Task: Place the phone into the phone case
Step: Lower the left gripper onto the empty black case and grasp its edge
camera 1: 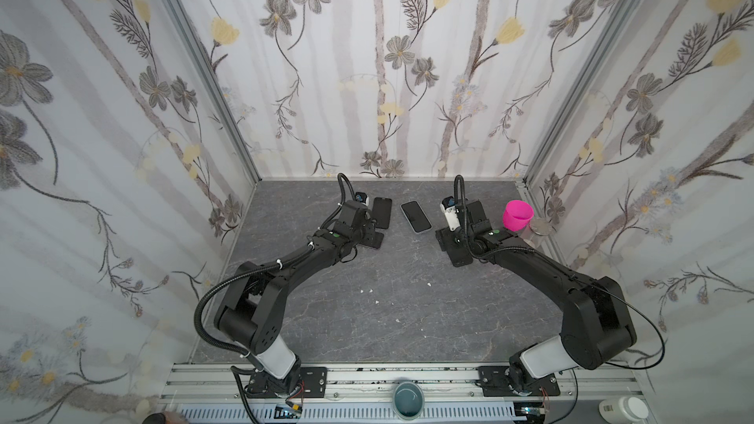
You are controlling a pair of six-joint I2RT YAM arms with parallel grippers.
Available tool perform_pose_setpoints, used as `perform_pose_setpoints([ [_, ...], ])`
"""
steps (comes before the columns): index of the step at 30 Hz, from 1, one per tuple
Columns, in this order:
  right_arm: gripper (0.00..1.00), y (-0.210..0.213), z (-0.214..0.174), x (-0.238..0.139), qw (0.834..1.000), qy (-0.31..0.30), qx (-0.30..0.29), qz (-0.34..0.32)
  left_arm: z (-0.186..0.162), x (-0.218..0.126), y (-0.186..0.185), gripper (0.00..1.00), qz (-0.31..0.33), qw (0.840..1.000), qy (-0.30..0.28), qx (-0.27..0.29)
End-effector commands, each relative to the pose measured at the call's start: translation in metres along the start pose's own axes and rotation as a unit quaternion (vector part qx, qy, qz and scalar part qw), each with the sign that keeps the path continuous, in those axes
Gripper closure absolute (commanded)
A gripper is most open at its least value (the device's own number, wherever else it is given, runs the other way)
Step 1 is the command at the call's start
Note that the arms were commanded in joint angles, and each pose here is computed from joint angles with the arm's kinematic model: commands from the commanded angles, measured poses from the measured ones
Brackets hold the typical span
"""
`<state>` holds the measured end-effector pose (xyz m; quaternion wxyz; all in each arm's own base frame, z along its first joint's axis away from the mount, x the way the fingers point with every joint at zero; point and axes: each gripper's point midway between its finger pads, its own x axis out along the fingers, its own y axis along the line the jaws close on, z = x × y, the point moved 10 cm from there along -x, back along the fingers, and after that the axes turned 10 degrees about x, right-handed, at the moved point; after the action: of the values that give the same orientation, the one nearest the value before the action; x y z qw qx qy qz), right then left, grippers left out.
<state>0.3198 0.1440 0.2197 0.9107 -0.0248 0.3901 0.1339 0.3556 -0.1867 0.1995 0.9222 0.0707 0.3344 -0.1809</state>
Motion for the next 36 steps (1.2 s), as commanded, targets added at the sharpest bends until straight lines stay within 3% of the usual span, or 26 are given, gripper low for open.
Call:
perform_pose_setpoints([
  [1, 0.26, 0.004, 0.008, -0.006, 0.999, -0.029, -0.006, 0.027, 0.007, 0.024, -0.003, 0.44, -0.037, 0.999, 0.024, -0.012],
  [8, 0.28, 0.008, 0.011, -0.014, 0.997, -0.053, -0.004, 0.052, 0.021, 0.094, 0.008, 0.43, -0.051, 0.994, 0.093, -0.006],
  [17, 0.29, 0.007, 0.002, -0.012, 0.998, -0.040, -0.007, 0.055, 0.018, 0.134, 0.032, 0.51, -0.032, 0.992, 0.122, 0.001],
  [36, 0.32, 0.016, 0.005, -0.011, 0.996, -0.038, -0.009, 0.077, 0.005, 0.155, 0.031, 0.92, -0.038, 0.987, 0.152, 0.040],
])
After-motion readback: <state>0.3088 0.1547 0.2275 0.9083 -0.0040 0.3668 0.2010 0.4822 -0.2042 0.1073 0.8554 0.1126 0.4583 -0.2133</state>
